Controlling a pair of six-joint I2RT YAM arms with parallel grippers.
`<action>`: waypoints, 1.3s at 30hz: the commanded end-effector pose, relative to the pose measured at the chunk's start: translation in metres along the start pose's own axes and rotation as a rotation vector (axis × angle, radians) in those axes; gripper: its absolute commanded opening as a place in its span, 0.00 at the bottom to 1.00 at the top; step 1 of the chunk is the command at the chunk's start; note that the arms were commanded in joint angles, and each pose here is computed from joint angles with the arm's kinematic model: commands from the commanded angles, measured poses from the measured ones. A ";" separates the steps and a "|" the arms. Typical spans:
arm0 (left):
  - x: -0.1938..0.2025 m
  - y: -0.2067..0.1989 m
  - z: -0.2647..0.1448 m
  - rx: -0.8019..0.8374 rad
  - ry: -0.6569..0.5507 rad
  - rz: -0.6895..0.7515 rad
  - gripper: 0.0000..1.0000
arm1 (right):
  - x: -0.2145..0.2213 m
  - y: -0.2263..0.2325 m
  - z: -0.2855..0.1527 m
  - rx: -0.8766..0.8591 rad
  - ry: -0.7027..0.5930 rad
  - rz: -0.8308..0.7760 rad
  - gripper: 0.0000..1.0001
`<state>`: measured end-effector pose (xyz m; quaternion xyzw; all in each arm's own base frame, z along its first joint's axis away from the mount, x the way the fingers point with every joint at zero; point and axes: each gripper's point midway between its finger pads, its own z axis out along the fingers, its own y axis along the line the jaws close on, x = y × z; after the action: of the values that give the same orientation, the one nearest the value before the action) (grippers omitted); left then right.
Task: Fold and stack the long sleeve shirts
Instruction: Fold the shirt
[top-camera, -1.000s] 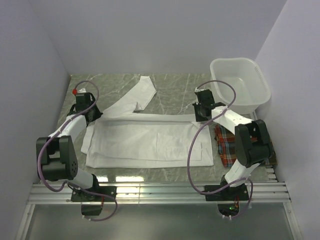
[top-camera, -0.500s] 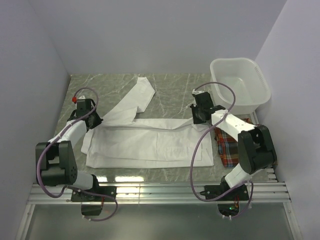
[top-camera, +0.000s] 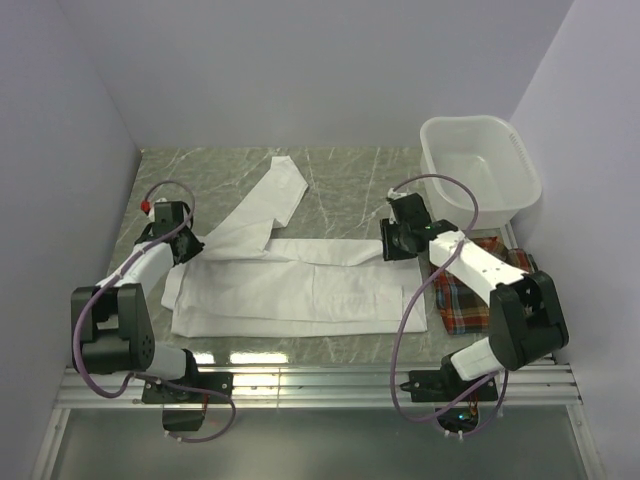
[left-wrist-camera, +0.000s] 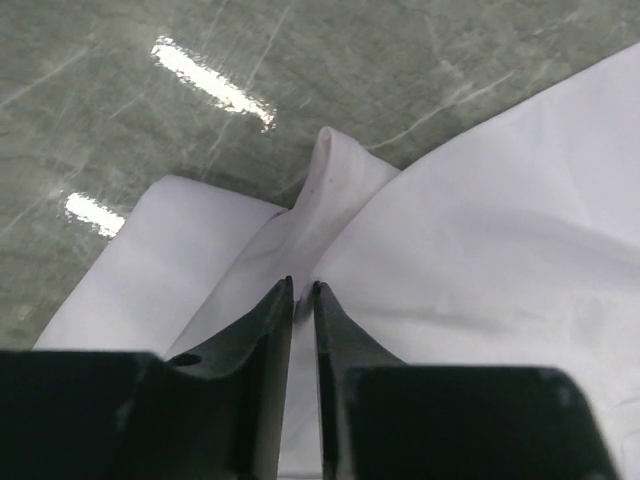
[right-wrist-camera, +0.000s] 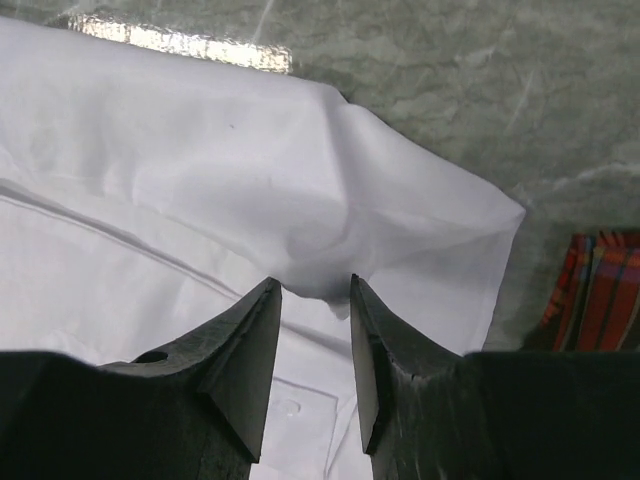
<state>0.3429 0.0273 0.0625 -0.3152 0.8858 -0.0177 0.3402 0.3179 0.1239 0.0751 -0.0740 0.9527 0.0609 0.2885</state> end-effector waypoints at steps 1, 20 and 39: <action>-0.018 0.001 -0.016 -0.019 -0.071 -0.044 0.25 | -0.012 -0.013 -0.023 0.057 -0.057 0.148 0.43; 0.040 -0.056 -0.059 0.244 0.016 -0.170 0.87 | -0.015 -0.022 0.004 -0.188 -0.158 0.886 0.60; 0.091 -0.027 -0.021 0.149 0.112 -0.244 0.87 | 0.000 -0.060 0.024 -0.085 -0.207 1.046 0.62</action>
<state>0.2968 -0.0517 0.0376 -0.3833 0.8582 -0.1437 0.3096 0.3259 0.0748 0.0437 0.3958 0.8433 0.2330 0.2789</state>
